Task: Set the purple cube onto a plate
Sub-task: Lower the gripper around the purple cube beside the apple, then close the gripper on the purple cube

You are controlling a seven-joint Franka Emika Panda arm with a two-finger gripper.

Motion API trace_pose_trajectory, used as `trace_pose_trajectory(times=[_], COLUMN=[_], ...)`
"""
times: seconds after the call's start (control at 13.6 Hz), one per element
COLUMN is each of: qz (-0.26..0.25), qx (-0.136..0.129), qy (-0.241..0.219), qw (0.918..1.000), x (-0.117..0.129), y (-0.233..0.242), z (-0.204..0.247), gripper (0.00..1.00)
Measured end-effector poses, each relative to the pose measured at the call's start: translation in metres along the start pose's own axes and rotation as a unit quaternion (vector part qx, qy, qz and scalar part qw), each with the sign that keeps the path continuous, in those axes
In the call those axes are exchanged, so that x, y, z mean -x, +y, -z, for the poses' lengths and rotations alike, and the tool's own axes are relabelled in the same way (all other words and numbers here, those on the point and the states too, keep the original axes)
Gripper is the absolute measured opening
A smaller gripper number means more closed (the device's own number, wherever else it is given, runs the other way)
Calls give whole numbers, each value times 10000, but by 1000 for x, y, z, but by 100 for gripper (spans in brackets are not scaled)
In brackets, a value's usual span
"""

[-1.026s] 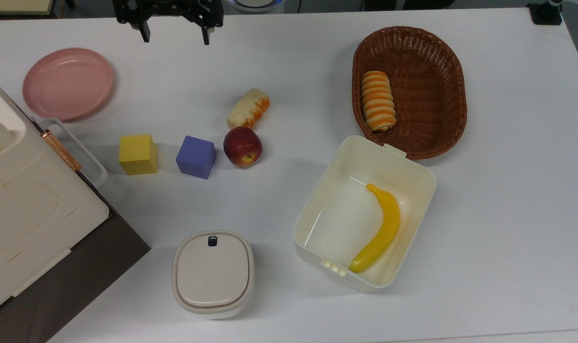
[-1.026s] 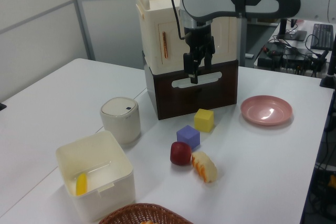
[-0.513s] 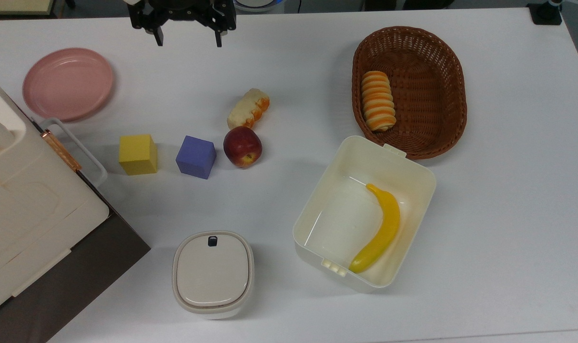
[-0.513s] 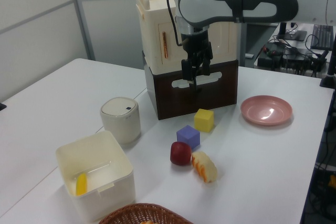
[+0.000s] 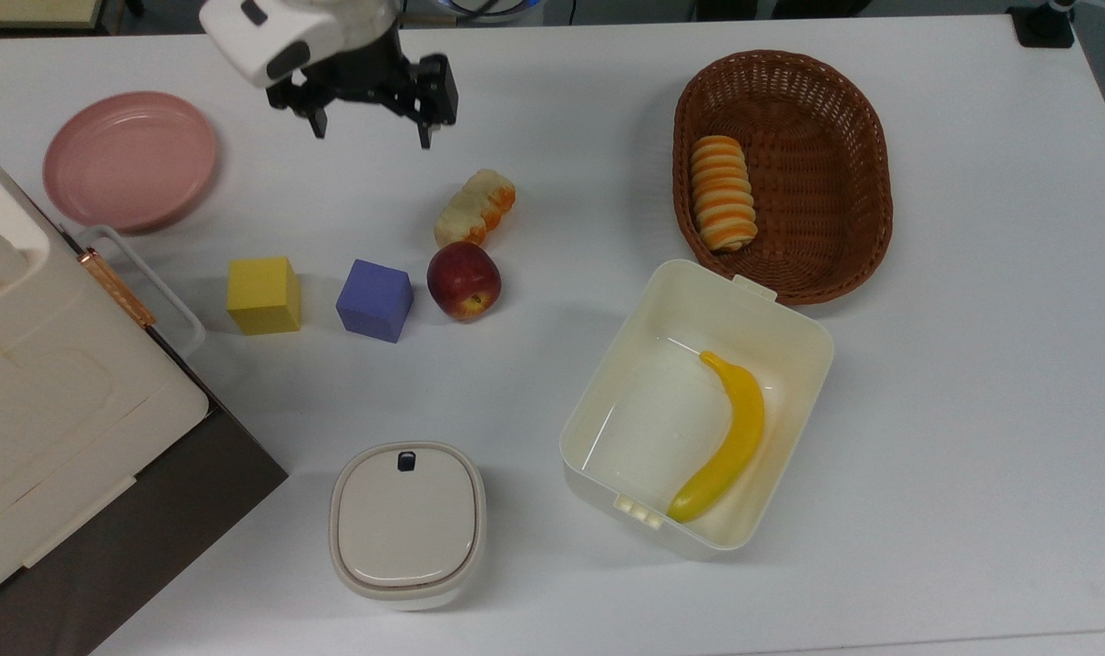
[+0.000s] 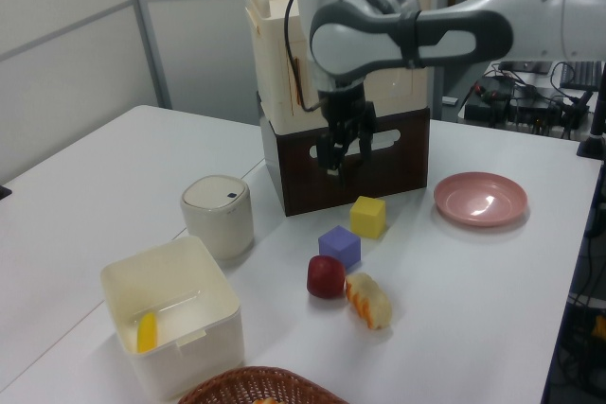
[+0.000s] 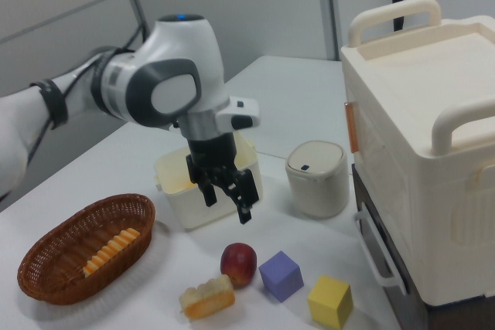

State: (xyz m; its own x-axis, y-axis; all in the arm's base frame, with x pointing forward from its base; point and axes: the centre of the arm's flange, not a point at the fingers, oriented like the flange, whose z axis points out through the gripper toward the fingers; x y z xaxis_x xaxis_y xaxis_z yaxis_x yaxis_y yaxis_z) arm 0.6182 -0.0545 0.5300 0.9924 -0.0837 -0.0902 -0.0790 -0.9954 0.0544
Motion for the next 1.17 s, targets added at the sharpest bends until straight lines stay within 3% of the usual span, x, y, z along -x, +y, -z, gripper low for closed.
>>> trace_pose_trajectory(times=[0.66, 1.17], qz=[-343, -395], qx=[-38, -47], qy=[-117, -358], qw=[9993, 9986], x=[-52, -66], y=[21, 17], z=[-117, -180], gripper=[100, 100])
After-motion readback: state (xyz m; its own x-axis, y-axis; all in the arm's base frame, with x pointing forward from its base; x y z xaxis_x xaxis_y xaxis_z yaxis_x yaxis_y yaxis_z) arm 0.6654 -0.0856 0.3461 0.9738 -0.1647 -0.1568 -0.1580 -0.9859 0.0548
